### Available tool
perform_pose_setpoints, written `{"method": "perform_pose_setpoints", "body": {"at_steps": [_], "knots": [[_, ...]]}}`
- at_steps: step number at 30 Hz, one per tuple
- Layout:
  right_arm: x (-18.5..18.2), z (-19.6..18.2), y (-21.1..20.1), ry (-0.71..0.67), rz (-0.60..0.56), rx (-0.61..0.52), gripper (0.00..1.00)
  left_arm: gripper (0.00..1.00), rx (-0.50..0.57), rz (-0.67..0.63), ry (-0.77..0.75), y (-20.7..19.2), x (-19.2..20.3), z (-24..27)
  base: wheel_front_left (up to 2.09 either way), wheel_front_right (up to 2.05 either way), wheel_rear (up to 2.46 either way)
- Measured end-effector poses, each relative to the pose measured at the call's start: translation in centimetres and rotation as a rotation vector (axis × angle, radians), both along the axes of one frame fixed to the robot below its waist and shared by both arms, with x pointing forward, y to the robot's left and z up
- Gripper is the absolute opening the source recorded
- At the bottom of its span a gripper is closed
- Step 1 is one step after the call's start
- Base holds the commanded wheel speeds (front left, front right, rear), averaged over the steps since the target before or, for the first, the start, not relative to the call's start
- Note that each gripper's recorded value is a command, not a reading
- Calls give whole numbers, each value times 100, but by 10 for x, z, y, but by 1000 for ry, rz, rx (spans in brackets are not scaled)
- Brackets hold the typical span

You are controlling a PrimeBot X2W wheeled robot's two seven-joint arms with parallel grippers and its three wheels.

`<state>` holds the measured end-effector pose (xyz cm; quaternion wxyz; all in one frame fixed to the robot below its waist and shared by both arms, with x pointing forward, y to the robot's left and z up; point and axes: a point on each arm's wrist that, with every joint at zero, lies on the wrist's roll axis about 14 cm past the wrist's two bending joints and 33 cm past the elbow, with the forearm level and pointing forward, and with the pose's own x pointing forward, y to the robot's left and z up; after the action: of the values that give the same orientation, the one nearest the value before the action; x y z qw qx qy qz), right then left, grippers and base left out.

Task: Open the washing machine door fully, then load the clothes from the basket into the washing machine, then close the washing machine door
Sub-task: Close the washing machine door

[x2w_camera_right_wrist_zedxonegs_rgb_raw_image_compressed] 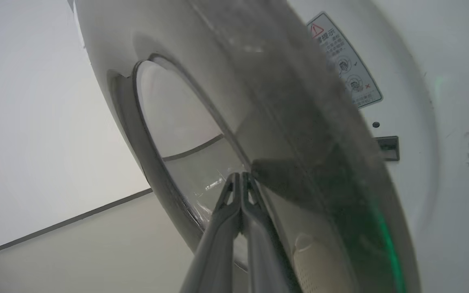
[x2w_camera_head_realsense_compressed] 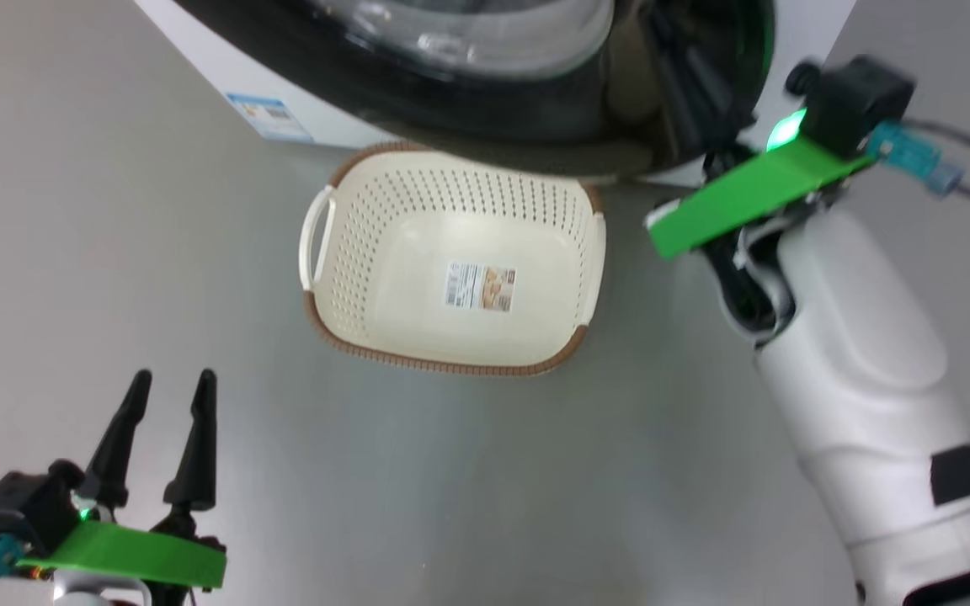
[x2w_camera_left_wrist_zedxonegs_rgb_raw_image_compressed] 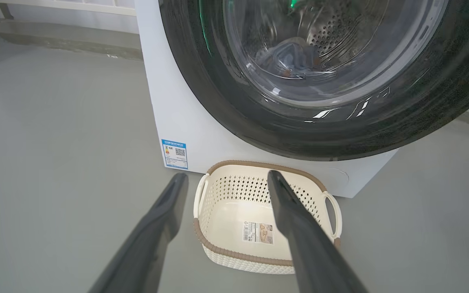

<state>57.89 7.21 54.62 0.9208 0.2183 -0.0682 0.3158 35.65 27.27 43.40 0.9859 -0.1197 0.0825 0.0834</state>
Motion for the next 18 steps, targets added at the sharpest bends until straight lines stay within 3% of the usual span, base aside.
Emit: {"method": "perform_pose_setpoints", "body": {"at_steps": [18], "knots": [[79,-6,-20,-41,-109,89,0,100,-33,-87,49,-21,44,-28,0,0,0]]}}
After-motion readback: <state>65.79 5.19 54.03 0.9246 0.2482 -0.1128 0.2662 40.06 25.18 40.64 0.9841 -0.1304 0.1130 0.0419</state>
